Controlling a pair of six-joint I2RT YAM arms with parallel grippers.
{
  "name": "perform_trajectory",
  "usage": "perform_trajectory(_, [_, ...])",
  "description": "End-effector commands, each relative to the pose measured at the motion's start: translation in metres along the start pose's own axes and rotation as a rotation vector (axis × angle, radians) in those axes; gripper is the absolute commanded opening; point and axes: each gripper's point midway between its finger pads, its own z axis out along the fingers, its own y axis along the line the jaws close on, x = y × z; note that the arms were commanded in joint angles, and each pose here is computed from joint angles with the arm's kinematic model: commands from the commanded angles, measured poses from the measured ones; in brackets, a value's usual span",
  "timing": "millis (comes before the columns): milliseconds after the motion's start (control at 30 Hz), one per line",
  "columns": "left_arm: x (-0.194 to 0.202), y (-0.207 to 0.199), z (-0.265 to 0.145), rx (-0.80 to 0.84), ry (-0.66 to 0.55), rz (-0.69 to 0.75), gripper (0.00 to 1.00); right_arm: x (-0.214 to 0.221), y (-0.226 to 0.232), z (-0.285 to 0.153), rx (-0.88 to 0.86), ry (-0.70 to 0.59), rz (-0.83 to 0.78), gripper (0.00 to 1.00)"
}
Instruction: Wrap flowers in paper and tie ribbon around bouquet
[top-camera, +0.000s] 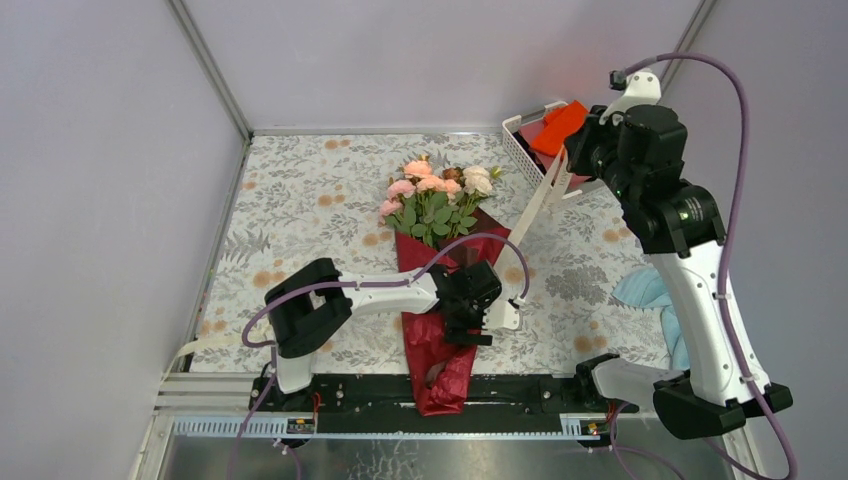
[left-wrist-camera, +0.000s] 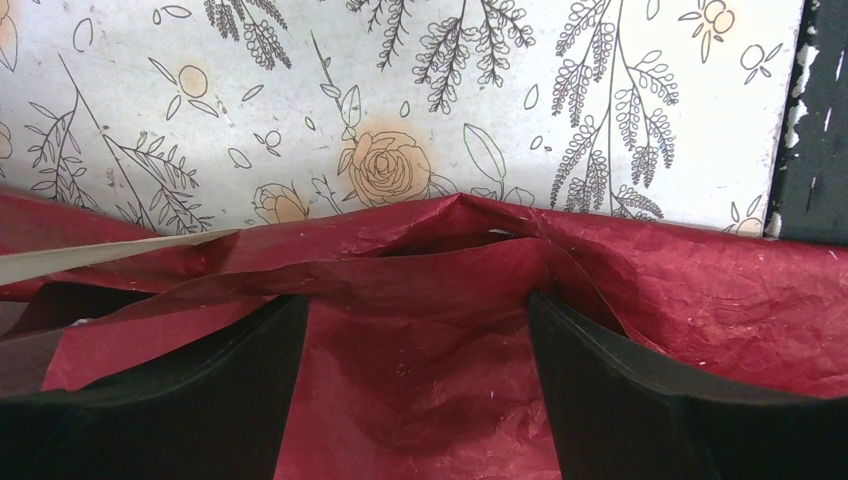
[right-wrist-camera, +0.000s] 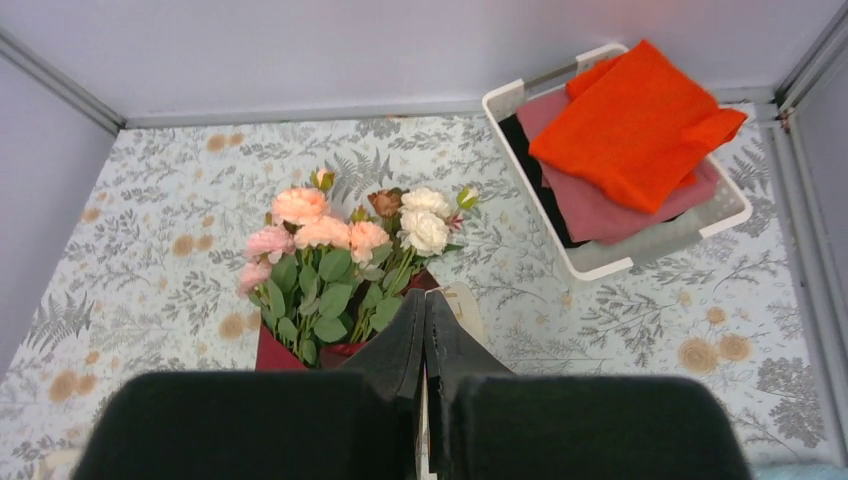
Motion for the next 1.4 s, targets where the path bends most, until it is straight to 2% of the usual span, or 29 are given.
perform_trajectory(0, [0.001, 0.006, 0.008, -0.034, 0.009, 0.042, 0.88, -0.017, -0.007, -0.015, 0.037, -0.053, -0.018, 0.00])
perform_trajectory(100, [0.005, 0.005, 0.010, -0.034, 0.019, 0.041, 0.88, -0.035, -0.008, -0.021, 0.045, -0.105, -0.025, 0.00])
perform_trajectory(300, [0.004, 0.006, 0.010, -0.037, 0.017, 0.040, 0.88, -0.121, -0.003, -0.065, 0.043, -0.330, -0.022, 0.00])
perform_trajectory(367, [0.004, 0.006, 0.011, -0.036, 0.016, 0.038, 0.88, -0.137, 0.000, -0.075, 0.032, -0.380, -0.016, 0.00])
perform_trajectory(467, [0.005, 0.005, 0.012, -0.030, 0.015, 0.038, 0.88, -0.136, 0.010, -0.069, -0.018, -0.377, -0.006, 0.00])
perform_trajectory(533, [0.004, 0.004, 0.012, -0.028, 0.013, 0.040, 0.88, -0.117, 0.036, -0.049, -0.152, -0.314, 0.014, 0.00])
perform_trajectory(633, [0.005, 0.003, 0.013, -0.032, 0.018, 0.045, 0.88, -0.059, 0.092, -0.004, -0.350, -0.134, 0.051, 0.00])
perform_trajectory(700, [0.006, 0.002, 0.014, -0.039, 0.027, 0.056, 0.88, -0.013, 0.142, 0.018, -0.420, -0.034, -0.020, 0.00])
perform_trajectory(833, [0.010, -0.004, 0.016, -0.043, 0.043, 0.080, 0.87, 0.058, 0.243, 0.034, -0.623, 0.137, -0.106, 0.00])
perform_trajectory(933, [0.014, -0.010, 0.018, -0.038, 0.052, 0.094, 0.87, 0.099, 0.300, 0.040, -0.737, 0.232, -0.145, 0.00])
perform_trajectory(1033, [0.017, -0.014, 0.019, -0.030, 0.057, 0.100, 0.87, 0.152, 0.339, 0.046, -0.810, 0.361, -0.192, 0.00])
perform_trajectory(1167, [0.022, -0.018, 0.018, -0.026, 0.060, 0.119, 0.87, 0.201, 0.352, 0.049, -0.846, 0.519, -0.251, 0.00])
perform_trajectory(1200, [0.023, -0.019, 0.019, -0.024, 0.064, 0.123, 0.88, 0.205, 0.351, 0.049, -0.848, 0.535, -0.267, 0.10])
perform_trajectory(1267, [0.024, -0.020, 0.020, -0.020, 0.065, 0.122, 0.87, 0.203, 0.343, 0.048, -0.827, 0.537, -0.313, 0.41])
perform_trajectory(1333, [0.024, -0.021, 0.020, -0.016, 0.064, 0.122, 0.87, 0.193, 0.329, 0.049, -0.776, 0.510, -0.365, 0.64])
perform_trajectory(1367, [0.023, -0.021, 0.021, -0.014, 0.060, 0.123, 0.87, 0.180, 0.319, 0.047, -0.743, 0.476, -0.384, 0.72])
